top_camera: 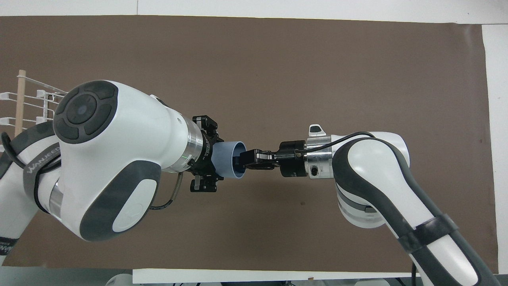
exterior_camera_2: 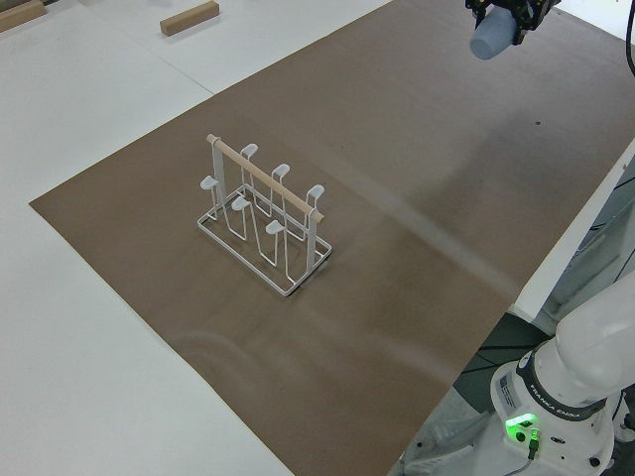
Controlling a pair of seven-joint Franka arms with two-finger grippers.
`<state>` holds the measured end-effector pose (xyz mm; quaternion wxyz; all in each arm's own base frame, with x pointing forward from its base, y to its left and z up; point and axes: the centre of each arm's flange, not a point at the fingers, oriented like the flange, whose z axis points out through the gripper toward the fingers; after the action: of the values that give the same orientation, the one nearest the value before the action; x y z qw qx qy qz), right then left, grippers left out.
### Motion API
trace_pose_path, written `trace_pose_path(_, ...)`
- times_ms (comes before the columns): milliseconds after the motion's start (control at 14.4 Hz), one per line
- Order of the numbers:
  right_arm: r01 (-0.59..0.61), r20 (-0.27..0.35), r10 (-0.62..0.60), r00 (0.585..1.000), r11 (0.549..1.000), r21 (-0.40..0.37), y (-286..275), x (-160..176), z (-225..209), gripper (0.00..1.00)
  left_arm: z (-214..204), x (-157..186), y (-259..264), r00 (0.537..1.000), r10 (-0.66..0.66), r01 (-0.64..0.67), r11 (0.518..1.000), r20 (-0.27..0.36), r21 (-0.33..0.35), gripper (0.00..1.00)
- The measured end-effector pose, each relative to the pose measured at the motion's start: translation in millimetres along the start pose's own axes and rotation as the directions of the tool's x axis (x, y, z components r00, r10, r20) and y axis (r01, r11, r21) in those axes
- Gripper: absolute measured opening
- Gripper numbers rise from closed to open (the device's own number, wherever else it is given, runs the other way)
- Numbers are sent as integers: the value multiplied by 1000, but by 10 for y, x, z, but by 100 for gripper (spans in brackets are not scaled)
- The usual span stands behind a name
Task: Hang cup on cup holder
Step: 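Release the cup from the right gripper and pull the right gripper back, then move the cup with the left gripper over the rack while the right gripper retreats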
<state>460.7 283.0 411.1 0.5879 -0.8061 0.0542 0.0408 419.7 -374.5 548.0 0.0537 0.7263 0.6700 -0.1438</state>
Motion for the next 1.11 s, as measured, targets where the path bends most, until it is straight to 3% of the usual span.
trace_pose_path(278, -5, -60, 4, 998, 1000, -15, -80, 78, -63, 67, -83, 196, 126, 1000, -30, 30, 1000, -4, 6, 81)
trace_pose_path(418, -8, -78, 7, 997, 1000, -16, -69, 118, -120, 87, -202, 499, 270, 998, -35, 36, 999, -51, 8, 81)
trace_pose_path(487, -11, -97, 9, 995, 1000, -20, -50, 164, -188, 98, -268, 689, 353, 994, -38, 37, 999, -104, -8, 81)
trace_pose_path(696, 2, -184, -23, 983, 994, -113, 114, 412, -618, 100, -352, 1096, 478, 934, 16, -37, 998, -358, -53, 81)
trace_pose_path(835, 25, -252, -93, 963, 965, -260, 304, 593, -938, 100, -416, 1307, 548, 855, 110, -146, 989, -507, -33, 81)
trace_pose_path(905, 46, -252, -138, 958, 939, -341, 395, 658, -1063, 100, -476, 1480, 618, 807, 131, -176, 984, -576, -24, 81)
trace_pose_path(975, 70, -234, -179, 956, 909, -411, 469, 711, -1178, 100, -515, 1675, 706, 742, 156, -207, 978, -651, -1, 81)
trace_pose_path(1114, 127, -172, -258, 951, 830, -543, 582, 816, -1454, 100, -423, 2022, 940, 555, 201, -244, 967, -807, 74, 81)
